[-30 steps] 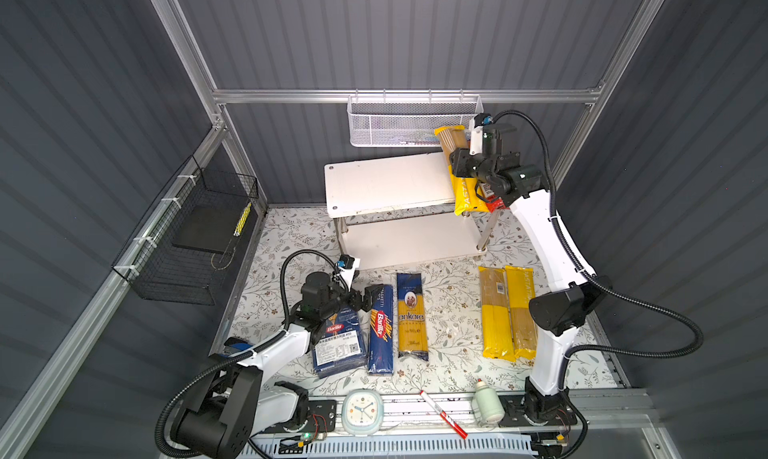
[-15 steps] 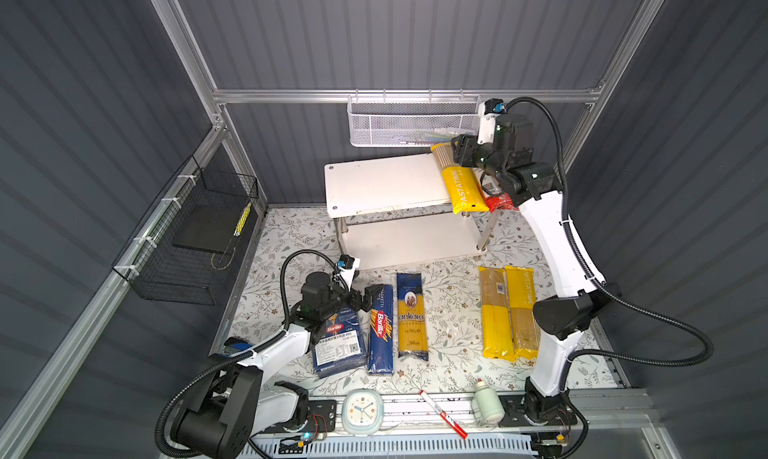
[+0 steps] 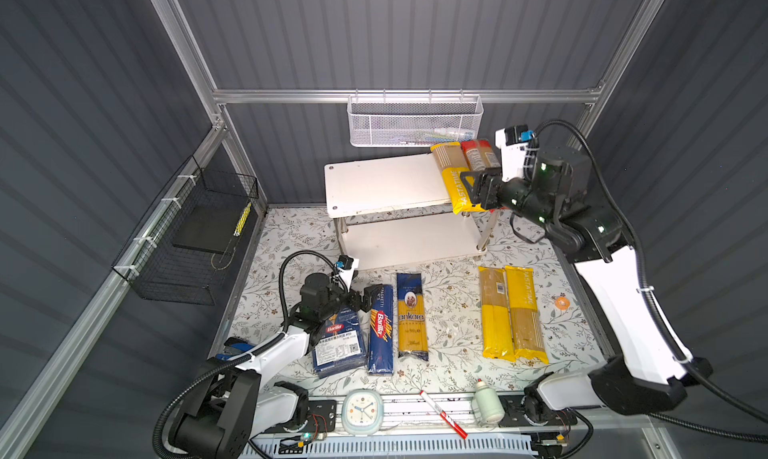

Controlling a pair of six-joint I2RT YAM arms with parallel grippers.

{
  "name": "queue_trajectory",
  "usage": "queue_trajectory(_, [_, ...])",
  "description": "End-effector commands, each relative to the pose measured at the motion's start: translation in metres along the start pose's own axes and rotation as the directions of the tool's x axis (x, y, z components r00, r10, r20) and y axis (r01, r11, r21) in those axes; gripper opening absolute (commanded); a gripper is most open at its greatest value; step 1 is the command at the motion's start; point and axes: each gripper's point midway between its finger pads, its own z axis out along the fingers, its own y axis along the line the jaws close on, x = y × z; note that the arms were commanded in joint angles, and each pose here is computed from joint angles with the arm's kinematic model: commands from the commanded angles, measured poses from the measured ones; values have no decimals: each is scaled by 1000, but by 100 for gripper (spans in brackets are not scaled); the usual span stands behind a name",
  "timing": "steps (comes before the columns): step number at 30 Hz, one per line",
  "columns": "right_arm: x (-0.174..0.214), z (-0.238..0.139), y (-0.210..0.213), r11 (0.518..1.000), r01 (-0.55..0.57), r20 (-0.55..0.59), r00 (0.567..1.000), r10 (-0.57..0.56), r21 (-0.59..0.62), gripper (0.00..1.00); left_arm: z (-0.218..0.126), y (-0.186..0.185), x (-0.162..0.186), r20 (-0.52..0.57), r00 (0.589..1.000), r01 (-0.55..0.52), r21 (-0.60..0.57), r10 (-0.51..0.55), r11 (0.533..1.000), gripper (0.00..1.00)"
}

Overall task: Place and organize the pasta boxes and bags onto the shelf
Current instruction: 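Lower the Pastatime bag onto the top tier next to the red-topped bag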

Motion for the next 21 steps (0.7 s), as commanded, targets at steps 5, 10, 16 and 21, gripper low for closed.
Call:
queue_trajectory(5, [52, -32, 7, 996, -69, -112, 992, 62, -64, 69, -1, 1, 2, -1, 1000, 2, -8, -2, 1000, 99])
queue_trajectory(10, [68, -27, 10, 991, -101, -160, 983, 86, -90, 71, -1, 1, 3, -7, 1000, 5, -7, -5, 1000, 99])
queue_trajectory(16, [77, -6, 10, 982, -143, -200, 973, 117, -121, 71, -4, 2, 3, -5, 1000, 0, -22, 0, 1000, 99])
queue_trajectory(21, [79, 11, 11, 975, -172, -221, 965, 138, -142, 71, -3, 2, 3, -6, 1000, 1, -21, -1, 1000, 99])
